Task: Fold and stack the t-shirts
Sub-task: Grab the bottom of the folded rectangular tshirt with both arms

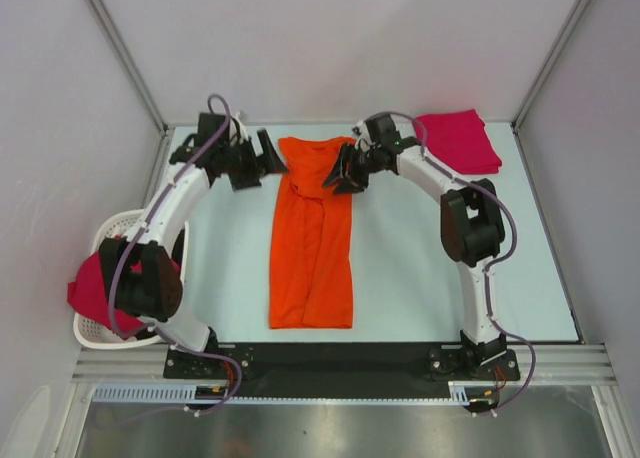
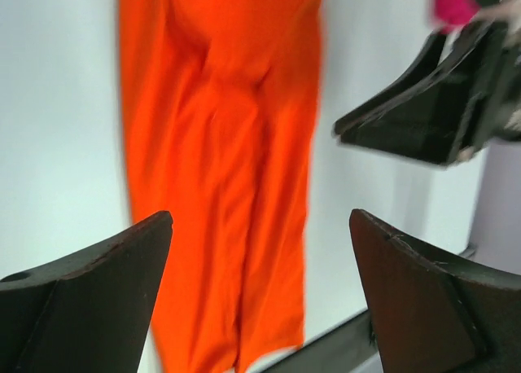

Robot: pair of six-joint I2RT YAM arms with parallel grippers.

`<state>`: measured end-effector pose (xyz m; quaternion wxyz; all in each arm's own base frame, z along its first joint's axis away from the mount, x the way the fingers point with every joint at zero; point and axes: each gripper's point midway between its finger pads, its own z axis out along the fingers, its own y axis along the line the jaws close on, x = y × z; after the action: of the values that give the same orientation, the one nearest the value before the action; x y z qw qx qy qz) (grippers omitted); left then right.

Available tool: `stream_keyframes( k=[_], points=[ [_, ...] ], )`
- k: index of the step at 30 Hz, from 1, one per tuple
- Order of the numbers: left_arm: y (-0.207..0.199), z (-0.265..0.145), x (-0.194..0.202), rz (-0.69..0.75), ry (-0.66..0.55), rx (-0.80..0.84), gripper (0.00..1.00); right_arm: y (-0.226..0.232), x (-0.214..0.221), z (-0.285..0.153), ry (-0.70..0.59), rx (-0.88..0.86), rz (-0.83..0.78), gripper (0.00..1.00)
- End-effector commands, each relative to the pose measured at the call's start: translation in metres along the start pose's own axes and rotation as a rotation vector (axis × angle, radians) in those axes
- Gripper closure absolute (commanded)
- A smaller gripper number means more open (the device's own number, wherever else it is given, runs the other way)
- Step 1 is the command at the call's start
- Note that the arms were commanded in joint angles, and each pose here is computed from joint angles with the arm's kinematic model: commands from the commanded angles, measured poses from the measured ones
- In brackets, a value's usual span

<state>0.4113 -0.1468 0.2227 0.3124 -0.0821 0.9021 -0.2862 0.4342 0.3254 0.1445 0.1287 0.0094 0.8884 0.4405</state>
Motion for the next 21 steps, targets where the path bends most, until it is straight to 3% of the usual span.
stream_keyframes(
  k=[1,5,13,21],
  points=[
    [0.035,-0.006,0.062,0.01,0.07,-0.058,0.04,-0.017,0.05,0.014,0.174,-0.022,0.115,0.52],
    [0.047,-0.015,0.084,0.02,0.091,-0.084,0.03,-0.026,0.062,0.029,0.204,0.003,0.136,0.54],
    [0.048,-0.017,0.088,0.028,0.104,-0.091,0.03,-0.024,0.072,0.079,0.261,-0.015,0.138,0.53],
    [0.046,-0.014,0.087,0.035,0.118,-0.077,0.03,-0.025,0.053,0.116,0.259,0.015,0.102,0.55]
  ],
)
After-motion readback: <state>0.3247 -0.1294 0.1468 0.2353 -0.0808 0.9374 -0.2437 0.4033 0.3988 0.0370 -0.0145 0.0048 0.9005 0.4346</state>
